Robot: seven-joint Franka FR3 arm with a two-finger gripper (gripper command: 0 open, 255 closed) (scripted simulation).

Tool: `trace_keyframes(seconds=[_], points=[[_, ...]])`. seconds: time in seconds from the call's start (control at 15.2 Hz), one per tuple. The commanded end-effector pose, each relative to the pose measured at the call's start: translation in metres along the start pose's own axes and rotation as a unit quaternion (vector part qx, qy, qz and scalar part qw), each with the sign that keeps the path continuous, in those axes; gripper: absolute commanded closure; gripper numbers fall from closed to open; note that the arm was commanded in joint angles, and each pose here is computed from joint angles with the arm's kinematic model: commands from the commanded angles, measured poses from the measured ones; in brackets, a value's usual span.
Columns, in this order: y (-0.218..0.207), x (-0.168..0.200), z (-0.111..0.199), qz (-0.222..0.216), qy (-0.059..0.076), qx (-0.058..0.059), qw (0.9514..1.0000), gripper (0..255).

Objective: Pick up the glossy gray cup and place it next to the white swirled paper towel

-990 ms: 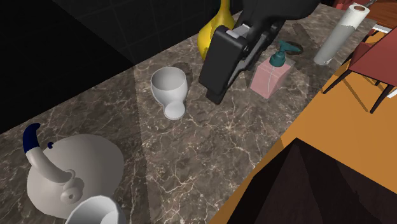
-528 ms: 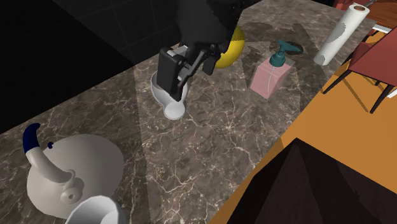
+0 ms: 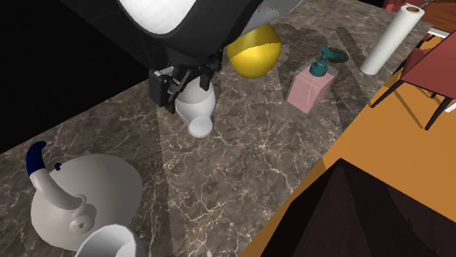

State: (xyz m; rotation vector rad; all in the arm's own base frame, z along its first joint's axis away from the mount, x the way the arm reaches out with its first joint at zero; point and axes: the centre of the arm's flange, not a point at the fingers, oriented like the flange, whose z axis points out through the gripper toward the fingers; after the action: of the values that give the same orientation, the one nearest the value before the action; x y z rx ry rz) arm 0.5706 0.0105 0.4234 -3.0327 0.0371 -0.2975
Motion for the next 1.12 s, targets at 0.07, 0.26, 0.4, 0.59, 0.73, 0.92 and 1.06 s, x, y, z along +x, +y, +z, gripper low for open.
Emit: trace_keyframes(seconds=[0.07,0.26,0.4,0.59,0.73,0.92,1.06], points=[[0.001,0.023,0.022,0.002,0.003,0.002,1.0000,0],[0.001,0.023,0.038,0.002,0.003,0.002,1.0000,0],[0.001,0.023,0.049,0.002,0.003,0.002,1.0000,0],[0.001,0.023,0.062,0.002,0.003,0.002,1.0000,0],[0.001,0.023,0.062,0.002,0.003,0.002,1.0000,0],[0.001,0.023,0.062,0.002,0.003,0.002,1.0000,0],[0.001,0.023,0.062,0.002,0.003,0.002,1.0000,0]])
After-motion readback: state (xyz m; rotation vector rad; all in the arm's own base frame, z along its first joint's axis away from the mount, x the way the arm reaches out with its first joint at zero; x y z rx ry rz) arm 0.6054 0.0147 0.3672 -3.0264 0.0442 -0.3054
